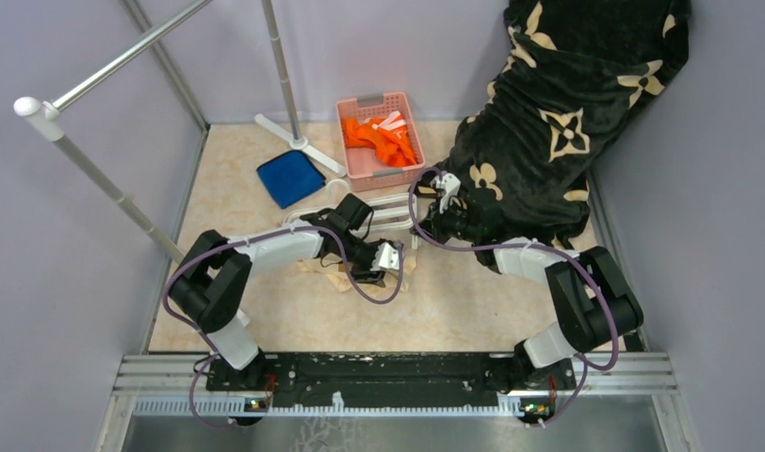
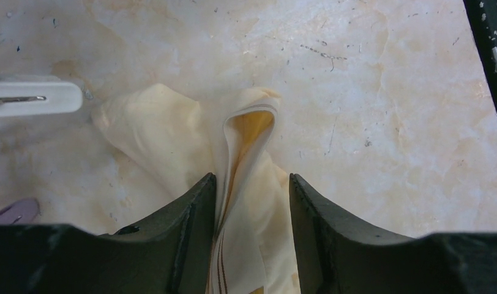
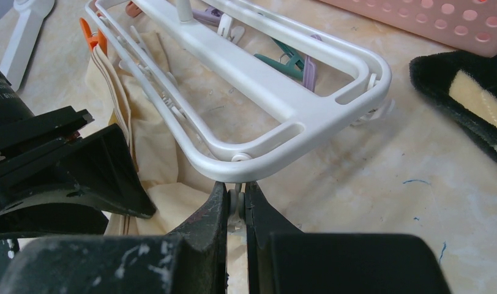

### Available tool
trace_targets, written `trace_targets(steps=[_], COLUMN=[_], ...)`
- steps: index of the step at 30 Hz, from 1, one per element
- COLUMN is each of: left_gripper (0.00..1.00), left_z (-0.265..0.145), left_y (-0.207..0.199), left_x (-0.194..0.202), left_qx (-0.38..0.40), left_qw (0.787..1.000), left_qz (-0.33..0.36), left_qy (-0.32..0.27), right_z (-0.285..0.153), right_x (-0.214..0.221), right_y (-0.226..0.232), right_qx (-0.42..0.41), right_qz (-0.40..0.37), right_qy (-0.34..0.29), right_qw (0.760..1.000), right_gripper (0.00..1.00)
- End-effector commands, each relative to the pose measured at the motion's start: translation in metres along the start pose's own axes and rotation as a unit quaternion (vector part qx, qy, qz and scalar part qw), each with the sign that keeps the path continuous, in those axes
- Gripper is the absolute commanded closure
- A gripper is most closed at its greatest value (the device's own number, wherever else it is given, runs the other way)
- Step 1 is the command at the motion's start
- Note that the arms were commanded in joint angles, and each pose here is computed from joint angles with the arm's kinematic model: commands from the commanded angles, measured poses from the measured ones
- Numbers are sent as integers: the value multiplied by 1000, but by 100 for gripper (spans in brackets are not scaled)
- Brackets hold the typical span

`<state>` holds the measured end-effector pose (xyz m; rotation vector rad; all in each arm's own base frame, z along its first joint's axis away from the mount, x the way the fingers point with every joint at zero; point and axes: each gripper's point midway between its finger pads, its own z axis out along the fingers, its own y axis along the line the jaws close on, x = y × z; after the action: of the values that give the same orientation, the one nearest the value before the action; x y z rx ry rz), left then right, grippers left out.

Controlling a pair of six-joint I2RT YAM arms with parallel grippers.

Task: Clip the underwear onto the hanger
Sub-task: Clamp the underwear onto the hanger.

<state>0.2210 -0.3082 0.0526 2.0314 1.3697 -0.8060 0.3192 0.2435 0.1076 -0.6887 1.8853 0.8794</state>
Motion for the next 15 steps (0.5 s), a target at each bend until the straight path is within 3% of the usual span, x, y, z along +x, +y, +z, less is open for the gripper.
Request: trace_targets(steps=[1, 8, 15], left_gripper=[48, 50, 66], left_z=[-8, -6, -6], left_y=[1, 1, -1], left_x=[7, 12, 2], left_qx=[-19, -18, -17], left_qw=[1000, 1000, 1000], left_qz=[7, 1, -2], left_qy=[7, 12, -13], right_z=[4, 4, 4], right_x=[-27, -27, -27], right_y=[9, 9, 10], right_qx=[-20, -21, -21], right_qz=[-32, -31, -30], right_qy=[-37, -36, -37], right_qw=[999, 999, 999], right_gripper=[100, 100, 100])
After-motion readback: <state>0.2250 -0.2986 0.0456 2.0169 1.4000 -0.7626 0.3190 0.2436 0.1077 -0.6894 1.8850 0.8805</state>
